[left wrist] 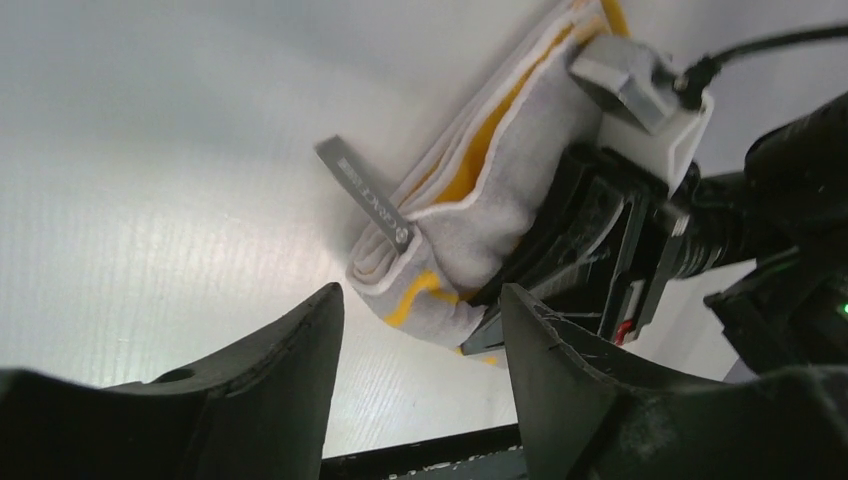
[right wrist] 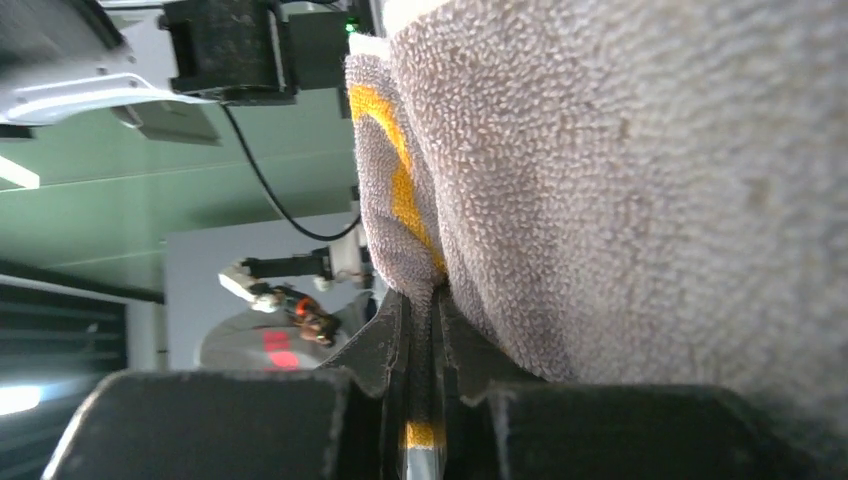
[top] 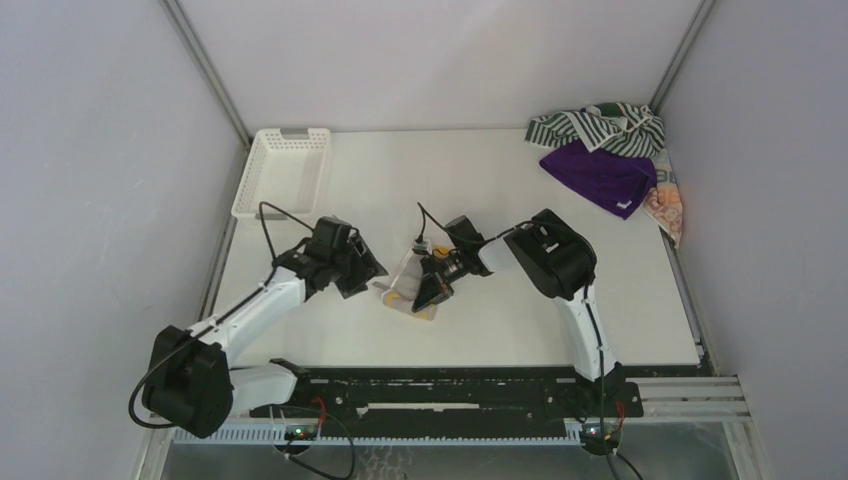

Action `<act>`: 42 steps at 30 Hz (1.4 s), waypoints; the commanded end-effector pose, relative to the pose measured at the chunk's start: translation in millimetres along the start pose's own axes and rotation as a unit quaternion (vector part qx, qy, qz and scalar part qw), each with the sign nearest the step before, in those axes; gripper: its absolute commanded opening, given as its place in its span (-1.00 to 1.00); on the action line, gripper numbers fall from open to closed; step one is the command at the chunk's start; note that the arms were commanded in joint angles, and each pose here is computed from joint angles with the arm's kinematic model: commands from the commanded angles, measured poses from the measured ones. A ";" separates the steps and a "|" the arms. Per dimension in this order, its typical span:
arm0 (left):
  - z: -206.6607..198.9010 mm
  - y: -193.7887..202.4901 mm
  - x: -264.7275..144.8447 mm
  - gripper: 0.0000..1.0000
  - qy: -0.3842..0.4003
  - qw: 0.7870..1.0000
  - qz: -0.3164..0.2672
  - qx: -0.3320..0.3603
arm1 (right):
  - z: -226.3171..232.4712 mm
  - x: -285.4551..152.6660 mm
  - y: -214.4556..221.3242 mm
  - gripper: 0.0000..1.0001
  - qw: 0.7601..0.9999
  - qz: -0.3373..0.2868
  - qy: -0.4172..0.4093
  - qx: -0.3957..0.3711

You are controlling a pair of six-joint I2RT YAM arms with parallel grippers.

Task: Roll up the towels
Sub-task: Roll the towel at the center of the board.

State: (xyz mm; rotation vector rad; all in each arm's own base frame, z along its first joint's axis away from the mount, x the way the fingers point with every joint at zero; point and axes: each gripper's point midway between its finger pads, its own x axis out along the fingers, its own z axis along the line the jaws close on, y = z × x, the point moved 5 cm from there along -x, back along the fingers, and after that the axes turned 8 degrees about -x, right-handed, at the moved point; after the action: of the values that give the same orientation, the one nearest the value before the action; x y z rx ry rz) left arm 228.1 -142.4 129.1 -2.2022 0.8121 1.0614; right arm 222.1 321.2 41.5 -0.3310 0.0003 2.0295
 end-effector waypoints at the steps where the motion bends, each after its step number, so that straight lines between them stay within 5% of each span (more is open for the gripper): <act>1: -3.3 17.3 3.8 0.29 0.033 0.999 -0.002 0.002 | -5.2 -4.9 -8.8 -1.00 0.999 -0.013 -0.031 0.042; 18: 15.8 43.7 47.6 0.20 -0.061 0.997 0.029 -0.024 | -18.8 0.7 -2.9 -1.00 0.998 -0.019 0.005 0.064; 22: 19.5 47.7 55.0 -0.01 -0.080 0.995 0.045 -0.025 | -19.1 3.4 -1.5 -1.00 0.998 -0.019 0.015 0.062; 26: 23.9 50.8 59.5 -0.50 -0.108 0.992 0.063 -0.014 | -16.7 5.3 -1.6 -1.00 0.998 -0.022 0.032 0.048; 31: 29.5 52.2 60.6 -0.98 -0.143 0.986 0.083 0.008 | -2.1 4.0 -1.9 -0.69 0.997 -0.026 0.067 -0.003; 38: 38.4 46.7 55.7 -1.00 -0.170 0.979 0.109 0.021 | 38.5 -6.8 -4.7 -0.06 0.971 -0.041 0.184 -0.148; 42: 40.1 45.1 53.8 -1.00 -0.181 0.974 0.129 0.032 | 52.7 -6.5 -2.2 0.03 0.917 -0.043 0.309 -0.247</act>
State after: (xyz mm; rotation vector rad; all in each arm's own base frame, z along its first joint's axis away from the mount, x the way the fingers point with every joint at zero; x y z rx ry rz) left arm 219.7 -177.8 64.3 -1.9860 0.9452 1.3777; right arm 216.4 329.0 84.4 -0.8104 -0.0630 1.8657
